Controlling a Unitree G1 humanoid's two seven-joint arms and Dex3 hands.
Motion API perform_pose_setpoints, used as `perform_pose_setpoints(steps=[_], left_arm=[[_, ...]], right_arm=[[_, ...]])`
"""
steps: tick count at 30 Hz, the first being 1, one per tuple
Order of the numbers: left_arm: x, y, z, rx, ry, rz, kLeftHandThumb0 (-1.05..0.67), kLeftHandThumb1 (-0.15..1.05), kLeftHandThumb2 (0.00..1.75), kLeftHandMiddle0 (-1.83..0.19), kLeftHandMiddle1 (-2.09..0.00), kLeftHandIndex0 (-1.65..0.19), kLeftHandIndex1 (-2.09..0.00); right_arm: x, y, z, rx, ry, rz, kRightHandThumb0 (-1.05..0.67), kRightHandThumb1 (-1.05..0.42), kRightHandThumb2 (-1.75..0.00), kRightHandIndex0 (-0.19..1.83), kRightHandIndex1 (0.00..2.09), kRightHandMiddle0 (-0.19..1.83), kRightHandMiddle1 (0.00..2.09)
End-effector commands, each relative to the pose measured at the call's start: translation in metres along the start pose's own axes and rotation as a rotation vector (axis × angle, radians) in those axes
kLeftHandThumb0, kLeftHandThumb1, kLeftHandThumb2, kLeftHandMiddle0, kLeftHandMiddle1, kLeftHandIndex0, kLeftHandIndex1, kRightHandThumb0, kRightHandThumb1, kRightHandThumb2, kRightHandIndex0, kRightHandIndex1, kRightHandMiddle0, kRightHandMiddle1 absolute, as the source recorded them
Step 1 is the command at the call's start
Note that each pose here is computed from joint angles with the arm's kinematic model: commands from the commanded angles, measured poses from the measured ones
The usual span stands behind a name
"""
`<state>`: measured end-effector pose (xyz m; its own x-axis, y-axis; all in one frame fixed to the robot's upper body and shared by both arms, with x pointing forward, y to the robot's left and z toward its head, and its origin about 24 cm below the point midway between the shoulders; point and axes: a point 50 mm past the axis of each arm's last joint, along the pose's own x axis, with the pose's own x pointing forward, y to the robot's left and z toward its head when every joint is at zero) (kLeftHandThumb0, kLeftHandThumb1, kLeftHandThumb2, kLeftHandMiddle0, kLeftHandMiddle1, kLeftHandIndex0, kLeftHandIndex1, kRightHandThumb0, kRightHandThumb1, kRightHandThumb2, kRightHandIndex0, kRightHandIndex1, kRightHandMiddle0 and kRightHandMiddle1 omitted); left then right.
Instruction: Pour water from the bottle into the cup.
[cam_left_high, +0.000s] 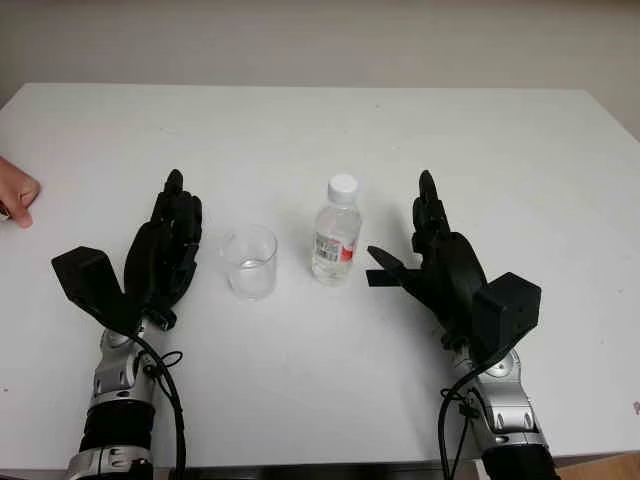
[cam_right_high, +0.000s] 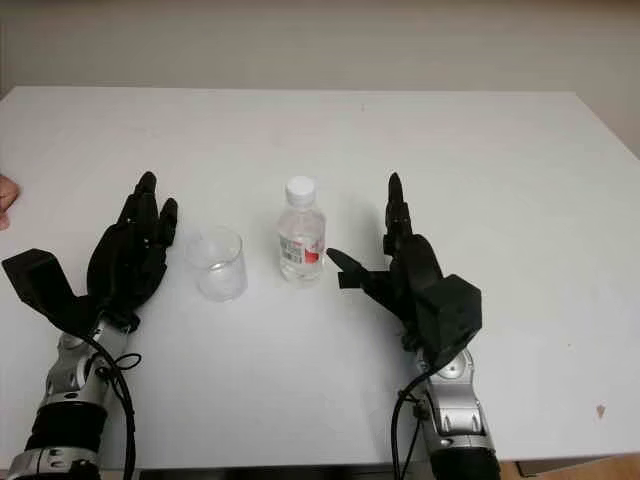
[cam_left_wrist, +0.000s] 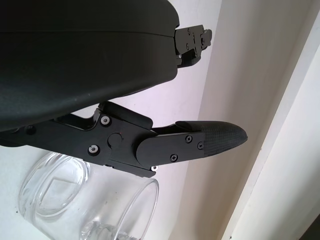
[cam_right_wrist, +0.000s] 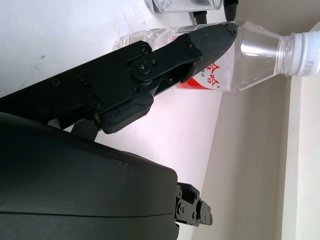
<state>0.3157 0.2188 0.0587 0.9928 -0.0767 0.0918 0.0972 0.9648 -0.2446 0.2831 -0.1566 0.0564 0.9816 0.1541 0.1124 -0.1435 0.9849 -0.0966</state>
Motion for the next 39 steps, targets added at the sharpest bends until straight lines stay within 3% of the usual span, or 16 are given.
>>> perform_pose_setpoints(steps=[1, 8, 14, 31, 39], left_arm=[[-0.004, 0.002, -0.002, -0.004, 0.005, 0.005, -0.74, 1.05, 0.49, 0.15, -0.05, 0.15, -0.05], [0.004, -0.002, 0.001, 0.000, -0.009, 0.001, -0.74, 1.05, 0.49, 0.14, -0.06, 0.14, -0.06], [0.001, 0.000, 0.001, -0.010, -0.013, 0.015, -0.73, 1.05, 0.49, 0.16, -0.05, 0.14, -0.05], [0.004, -0.004, 0.001, -0.014, -0.029, 0.012, -0.73, 1.05, 0.51, 0.15, -0.05, 0.15, -0.05], [0.004, -0.006, -0.002, -0.028, -0.025, 0.019, -0.75, 1.05, 0.48, 0.16, -0.05, 0.14, -0.06]], right_arm=[[-0.002, 0.000, 0.003, -0.001, -0.014, -0.002, -0.86, -0.92, -0.05, -0.19, 0.00, -0.19, 0.00], [0.007, -0.002, 0.002, -0.001, -0.019, 0.015, -0.87, -0.92, -0.05, -0.19, 0.00, -0.19, 0.00], [0.012, 0.000, 0.004, -0.032, -0.039, 0.061, -0.89, -0.92, -0.05, -0.19, 0.00, -0.19, 0.00], [0.047, 0.043, 0.010, -0.083, -0.037, 0.293, -0.99, -0.88, -0.04, -0.19, 0.00, -0.19, 0.00], [0.057, 0.058, 0.009, -0.087, -0.030, 0.334, -0.99, -0.85, -0.04, -0.19, 0.00, -0.19, 0.00]])
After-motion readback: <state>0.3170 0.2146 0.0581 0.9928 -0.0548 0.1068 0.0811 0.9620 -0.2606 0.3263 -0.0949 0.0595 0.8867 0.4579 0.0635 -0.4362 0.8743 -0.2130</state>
